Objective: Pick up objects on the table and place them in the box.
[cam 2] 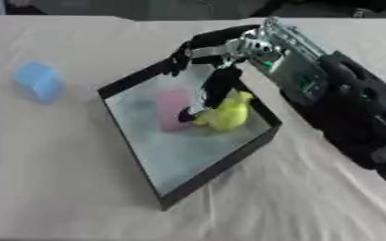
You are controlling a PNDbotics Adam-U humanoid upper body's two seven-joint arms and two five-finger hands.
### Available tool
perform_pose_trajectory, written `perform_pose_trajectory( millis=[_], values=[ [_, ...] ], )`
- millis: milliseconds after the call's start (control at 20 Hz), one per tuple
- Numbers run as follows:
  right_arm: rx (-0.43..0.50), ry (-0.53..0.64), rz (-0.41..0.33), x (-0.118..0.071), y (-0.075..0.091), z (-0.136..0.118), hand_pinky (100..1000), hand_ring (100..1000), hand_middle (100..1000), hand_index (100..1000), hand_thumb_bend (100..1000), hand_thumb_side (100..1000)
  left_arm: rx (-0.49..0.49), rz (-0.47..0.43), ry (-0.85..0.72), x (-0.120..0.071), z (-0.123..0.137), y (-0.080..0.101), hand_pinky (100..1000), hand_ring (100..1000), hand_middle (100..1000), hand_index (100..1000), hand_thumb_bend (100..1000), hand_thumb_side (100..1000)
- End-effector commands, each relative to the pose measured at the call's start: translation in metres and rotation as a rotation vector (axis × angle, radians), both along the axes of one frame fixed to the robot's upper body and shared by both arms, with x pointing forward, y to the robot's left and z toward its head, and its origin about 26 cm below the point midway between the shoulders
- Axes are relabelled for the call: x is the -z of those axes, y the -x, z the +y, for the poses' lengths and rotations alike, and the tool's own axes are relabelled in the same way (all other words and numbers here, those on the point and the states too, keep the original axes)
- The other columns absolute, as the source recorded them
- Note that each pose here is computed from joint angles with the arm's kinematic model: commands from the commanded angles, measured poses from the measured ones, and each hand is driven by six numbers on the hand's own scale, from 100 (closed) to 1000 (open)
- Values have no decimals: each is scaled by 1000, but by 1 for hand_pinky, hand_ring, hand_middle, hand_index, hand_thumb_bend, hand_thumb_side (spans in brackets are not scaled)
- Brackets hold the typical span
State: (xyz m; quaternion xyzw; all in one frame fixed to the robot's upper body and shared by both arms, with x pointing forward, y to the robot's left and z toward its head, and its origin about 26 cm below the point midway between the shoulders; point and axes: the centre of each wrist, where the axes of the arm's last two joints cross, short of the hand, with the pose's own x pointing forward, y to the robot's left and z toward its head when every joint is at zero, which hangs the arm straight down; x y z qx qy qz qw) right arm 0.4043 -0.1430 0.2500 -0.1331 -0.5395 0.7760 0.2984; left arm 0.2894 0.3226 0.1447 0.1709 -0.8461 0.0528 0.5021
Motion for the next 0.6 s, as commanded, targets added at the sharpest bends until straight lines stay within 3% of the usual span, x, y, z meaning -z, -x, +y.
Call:
perform_pose_trajectory(
  millis=[50, 150, 200, 250, 400, 450, 600],
  values=[
    [25, -44, -69, -20, 1, -13, 913, 900, 823, 920, 570, 474, 1, -23, -20, -8, 2, 1, 839, 762, 779, 776, 100, 799],
    [31, -92, -91, -29, 5, -19, 912, 896, 825, 922, 565, 462, 0, -23, -21, -8, 2, 1, 839, 762, 779, 777, 100, 799],
    [33, -115, -106, -34, 7, -21, 909, 892, 824, 920, 505, 511, 0, -23, -20, -8, 2, 1, 839, 762, 779, 776, 100, 799],
    [34, -134, -118, -39, 9, -22, 909, 892, 822, 920, 558, 455, 0, -23, -21, -8, 2, 1, 839, 762, 779, 776, 100, 799],
    [44, -207, -159, -55, 16, -29, 898, 868, 794, 909, 504, 368, -1, -27, -23, -9, 2, 1, 838, 762, 778, 776, 100, 796],
    [54, -244, -171, -61, 19, -33, 894, 851, 775, 901, 433, 311, -2, -30, -26, -10, 3, 1, 838, 762, 779, 777, 100, 794],
    [103, -380, -191, -75, 27, -48, 893, 828, 745, 883, 229, 251, -7, -38, -54, -14, 6, 1, 838, 763, 779, 778, 100, 787]
  ],
)
